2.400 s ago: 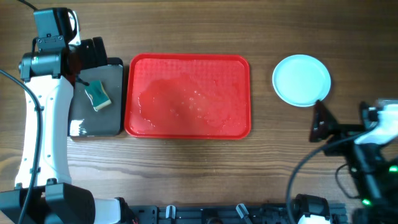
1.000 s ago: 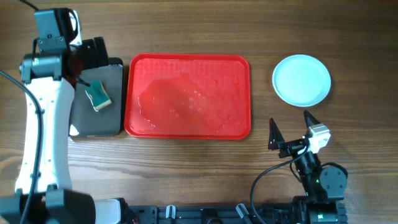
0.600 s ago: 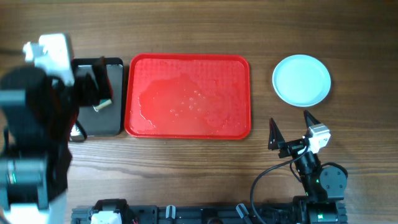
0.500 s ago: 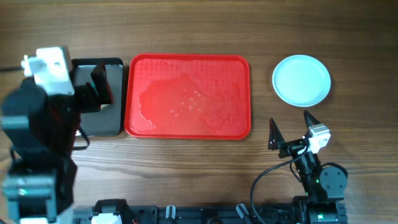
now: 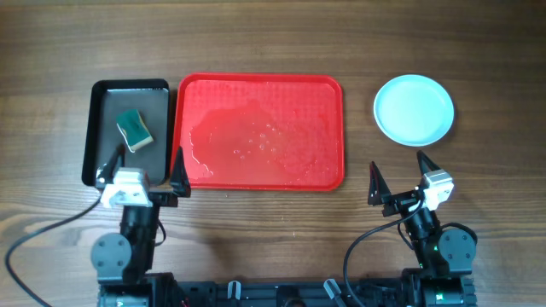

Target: Clean dirty plates on tray and stack at the side

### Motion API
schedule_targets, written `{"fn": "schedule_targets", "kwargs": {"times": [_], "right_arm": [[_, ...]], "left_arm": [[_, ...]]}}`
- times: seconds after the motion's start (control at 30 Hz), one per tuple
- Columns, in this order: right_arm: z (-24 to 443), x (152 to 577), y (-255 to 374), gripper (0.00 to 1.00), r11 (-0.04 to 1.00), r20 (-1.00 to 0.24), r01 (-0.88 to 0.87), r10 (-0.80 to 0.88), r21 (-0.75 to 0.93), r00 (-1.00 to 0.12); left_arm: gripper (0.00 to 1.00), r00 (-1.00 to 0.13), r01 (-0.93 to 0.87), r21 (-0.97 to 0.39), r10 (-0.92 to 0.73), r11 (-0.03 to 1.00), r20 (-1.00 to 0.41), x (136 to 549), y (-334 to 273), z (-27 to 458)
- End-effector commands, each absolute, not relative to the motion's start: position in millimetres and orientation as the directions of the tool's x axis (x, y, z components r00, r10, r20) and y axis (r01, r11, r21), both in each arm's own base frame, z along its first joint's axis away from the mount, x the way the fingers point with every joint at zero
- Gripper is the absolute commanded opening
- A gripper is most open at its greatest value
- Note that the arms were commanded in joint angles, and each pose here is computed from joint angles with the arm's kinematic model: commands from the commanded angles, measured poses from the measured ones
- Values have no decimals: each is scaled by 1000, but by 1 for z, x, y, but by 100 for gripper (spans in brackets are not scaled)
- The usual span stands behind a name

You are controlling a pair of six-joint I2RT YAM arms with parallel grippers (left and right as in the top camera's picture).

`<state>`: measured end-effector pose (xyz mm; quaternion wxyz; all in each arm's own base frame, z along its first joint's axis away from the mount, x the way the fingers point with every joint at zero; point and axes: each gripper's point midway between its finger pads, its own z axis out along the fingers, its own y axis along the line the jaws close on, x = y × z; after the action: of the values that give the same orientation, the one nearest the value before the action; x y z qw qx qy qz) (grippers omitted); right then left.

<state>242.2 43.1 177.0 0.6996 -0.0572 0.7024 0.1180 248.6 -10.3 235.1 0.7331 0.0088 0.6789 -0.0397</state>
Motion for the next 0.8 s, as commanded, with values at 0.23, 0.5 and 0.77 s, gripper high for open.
{"fn": "schedule_targets", "kwargs": {"times": [0.23, 0.5, 0.77], "right_arm": [[180, 242, 43, 100, 966, -997, -246, 79, 76, 1], [180, 242, 43, 100, 966, -997, -246, 79, 76, 1], [180, 242, 43, 100, 966, -997, -246, 79, 77, 1]], "left_arm": [[100, 32, 67, -54, -56, 996, -998, 246, -10, 184], [100, -73, 71, -63, -58, 995, -996, 246, -12, 158], [100, -73, 71, -63, -58, 995, -996, 246, -12, 158]]}}
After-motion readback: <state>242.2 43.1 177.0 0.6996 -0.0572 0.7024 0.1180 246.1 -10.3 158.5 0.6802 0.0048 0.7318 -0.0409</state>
